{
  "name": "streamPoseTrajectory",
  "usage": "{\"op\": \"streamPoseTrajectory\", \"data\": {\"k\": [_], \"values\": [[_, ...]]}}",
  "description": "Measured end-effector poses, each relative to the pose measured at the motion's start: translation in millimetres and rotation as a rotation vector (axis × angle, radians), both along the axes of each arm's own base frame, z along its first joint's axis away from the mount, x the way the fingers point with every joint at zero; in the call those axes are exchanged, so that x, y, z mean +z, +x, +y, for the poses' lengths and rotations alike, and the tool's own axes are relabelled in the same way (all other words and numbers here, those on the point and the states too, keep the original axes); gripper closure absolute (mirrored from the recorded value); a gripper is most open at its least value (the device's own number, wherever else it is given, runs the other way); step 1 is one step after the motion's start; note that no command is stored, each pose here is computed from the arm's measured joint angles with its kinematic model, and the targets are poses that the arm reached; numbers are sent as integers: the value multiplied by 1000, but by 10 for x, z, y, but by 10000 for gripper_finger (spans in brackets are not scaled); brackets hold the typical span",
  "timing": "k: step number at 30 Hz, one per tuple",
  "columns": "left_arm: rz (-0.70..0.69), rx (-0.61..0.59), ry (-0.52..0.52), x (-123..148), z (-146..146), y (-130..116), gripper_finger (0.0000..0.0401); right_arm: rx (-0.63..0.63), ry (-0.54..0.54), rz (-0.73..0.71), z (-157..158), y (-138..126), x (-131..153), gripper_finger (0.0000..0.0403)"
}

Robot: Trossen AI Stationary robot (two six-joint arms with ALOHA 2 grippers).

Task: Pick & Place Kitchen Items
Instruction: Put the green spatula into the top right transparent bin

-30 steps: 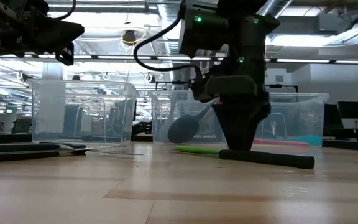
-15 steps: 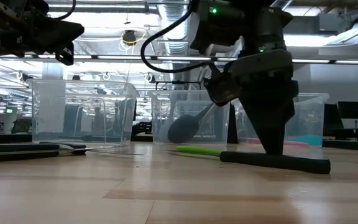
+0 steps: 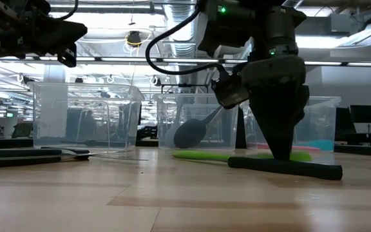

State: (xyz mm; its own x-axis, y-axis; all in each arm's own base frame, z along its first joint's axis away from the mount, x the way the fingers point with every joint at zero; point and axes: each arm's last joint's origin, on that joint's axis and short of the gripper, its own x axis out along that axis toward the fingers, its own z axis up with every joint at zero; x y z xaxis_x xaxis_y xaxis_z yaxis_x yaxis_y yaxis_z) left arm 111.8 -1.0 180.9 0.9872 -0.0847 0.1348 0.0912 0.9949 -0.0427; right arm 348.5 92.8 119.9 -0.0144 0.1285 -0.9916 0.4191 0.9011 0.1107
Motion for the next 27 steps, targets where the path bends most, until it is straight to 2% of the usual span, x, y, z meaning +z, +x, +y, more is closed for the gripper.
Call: {"op": "streamPoseTrajectory", "data": {"k": [4, 8, 14, 15, 17, 21, 27], "values": [[-1, 0, 0, 1, 0, 0, 399, 4, 2, -9, -5, 10, 0, 326], [-1, 0, 0, 1, 0, 0, 399, 4, 4, -25, -18, 31, -7, 384], [-1, 0, 0, 1, 0, 0, 399, 20, -6, -65, -57, 35, 135, 391], [-2, 0, 0, 1, 0, 0, 399, 17, -34, -73, -86, 10, 193, 392], [-2, 0, 0, 2, 0, 0, 399, -2, -79, -106, -179, -21, 349, 392], [-2, 0, 0, 2, 0, 0, 399, -62, -137, -238, -361, -118, 841, 392], [1, 0, 0, 0, 0, 5, 399, -174, -278, -519, -651, -409, 1608, 392]]}}
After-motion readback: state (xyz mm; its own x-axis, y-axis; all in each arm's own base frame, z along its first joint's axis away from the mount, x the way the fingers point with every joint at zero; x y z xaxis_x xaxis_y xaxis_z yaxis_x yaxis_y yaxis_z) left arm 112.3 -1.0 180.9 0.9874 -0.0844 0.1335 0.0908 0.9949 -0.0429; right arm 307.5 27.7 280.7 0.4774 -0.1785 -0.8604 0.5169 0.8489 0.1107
